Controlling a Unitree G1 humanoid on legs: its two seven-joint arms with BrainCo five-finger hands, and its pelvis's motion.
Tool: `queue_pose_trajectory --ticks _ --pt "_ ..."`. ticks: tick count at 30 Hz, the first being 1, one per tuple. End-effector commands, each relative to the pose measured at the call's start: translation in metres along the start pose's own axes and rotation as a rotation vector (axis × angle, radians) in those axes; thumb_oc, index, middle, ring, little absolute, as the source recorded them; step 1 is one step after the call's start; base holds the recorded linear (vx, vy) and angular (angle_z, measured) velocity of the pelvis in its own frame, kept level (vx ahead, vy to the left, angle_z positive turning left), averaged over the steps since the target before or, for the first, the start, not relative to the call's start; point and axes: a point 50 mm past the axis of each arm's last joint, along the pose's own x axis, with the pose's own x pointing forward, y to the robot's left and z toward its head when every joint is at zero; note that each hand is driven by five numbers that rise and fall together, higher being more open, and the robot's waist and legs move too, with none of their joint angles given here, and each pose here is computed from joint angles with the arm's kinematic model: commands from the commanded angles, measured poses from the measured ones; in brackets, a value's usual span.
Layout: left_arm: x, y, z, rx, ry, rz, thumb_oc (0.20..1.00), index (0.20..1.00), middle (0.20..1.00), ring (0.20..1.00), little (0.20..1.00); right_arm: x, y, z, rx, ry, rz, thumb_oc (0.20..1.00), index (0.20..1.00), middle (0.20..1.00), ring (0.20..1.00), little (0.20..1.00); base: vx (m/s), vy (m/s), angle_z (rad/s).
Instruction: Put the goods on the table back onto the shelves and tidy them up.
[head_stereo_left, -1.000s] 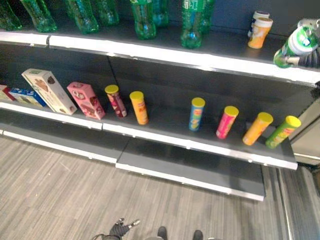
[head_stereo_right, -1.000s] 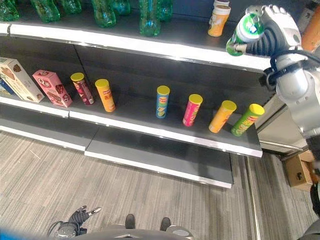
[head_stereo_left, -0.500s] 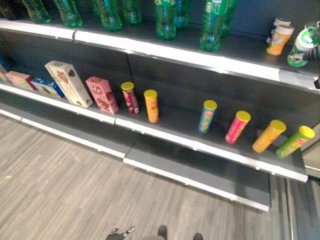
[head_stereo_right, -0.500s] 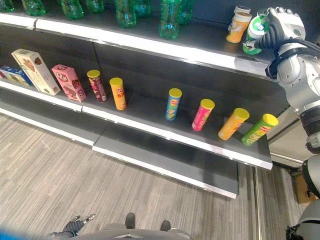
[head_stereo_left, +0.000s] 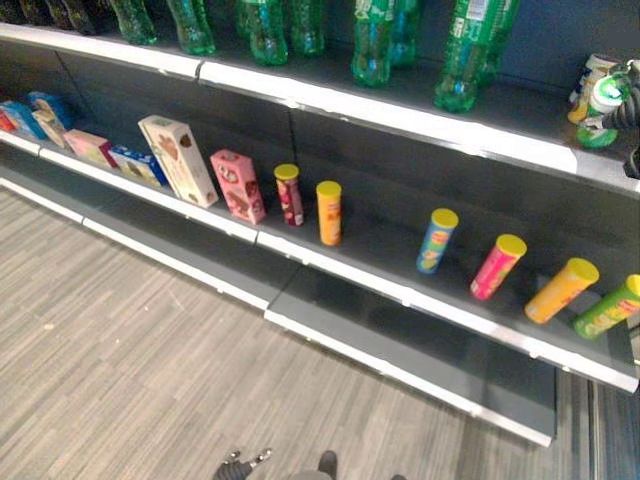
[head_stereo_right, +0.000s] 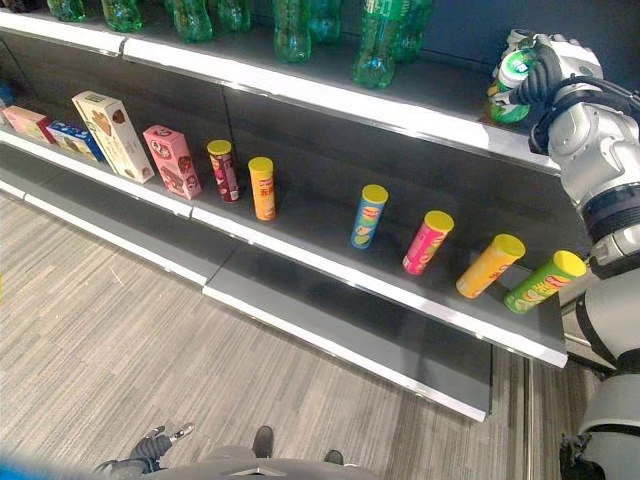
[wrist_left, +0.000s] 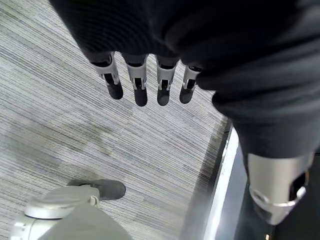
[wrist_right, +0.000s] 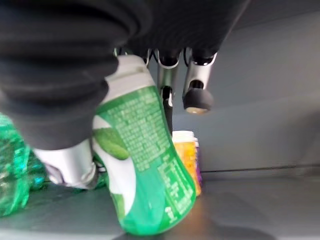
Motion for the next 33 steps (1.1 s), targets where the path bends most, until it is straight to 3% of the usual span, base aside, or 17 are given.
queue_pose_trajectory --ticks 1,8,13,31,32,33 --pt "0.006 0.019 0.021 0.038 -0.055 0.036 1.0 1.0 1.0 1.0 1.0 0.008 -0.053 0.008 0.035 -0.006 -0.139 0.2 0.2 0.2 0.2 0.2 0.0 0.0 0.0" --pt "0.006 0.016 0.023 0.058 -0.062 0.016 1.0 1.0 1.0 1.0 1.0 0.008 -0.053 0.005 0.091 0.015 -0.114 0.2 0.2 0.2 0.2 0.2 0.01 -0.002 0.09" --pt "0.007 0.014 0.027 0.071 -0.077 -0.002 1.0 1.0 1.0 1.0 1.0 0.008 -0.043 -0.001 0.246 0.044 -0.086 0.2 0.2 0.2 0.2 0.2 0.0 0.0 0.0" --pt "0.007 0.013 0.032 0.107 -0.087 -0.021 1.0 1.0 1.0 1.0 1.0 0.007 -0.036 -0.014 0.214 0.11 -0.042 0.2 0.2 0.2 0.2 0.2 0.0 0.0 0.0" --pt "0.007 0.013 0.032 0.107 -0.087 -0.021 1.0 1.0 1.0 1.0 1.0 0.007 -0.036 -0.014 0.214 0.11 -0.042 0.539 0.539 0.539 0.539 0.539 0.0 0.0 0.0" --pt "0.007 0.013 0.032 0.107 -0.087 -0.021 1.0 1.0 1.0 1.0 1.0 0.007 -0.036 -0.014 0.214 0.11 -0.046 1.0 1.0 1.0 1.0 1.0 0.0 0.0 0.0"
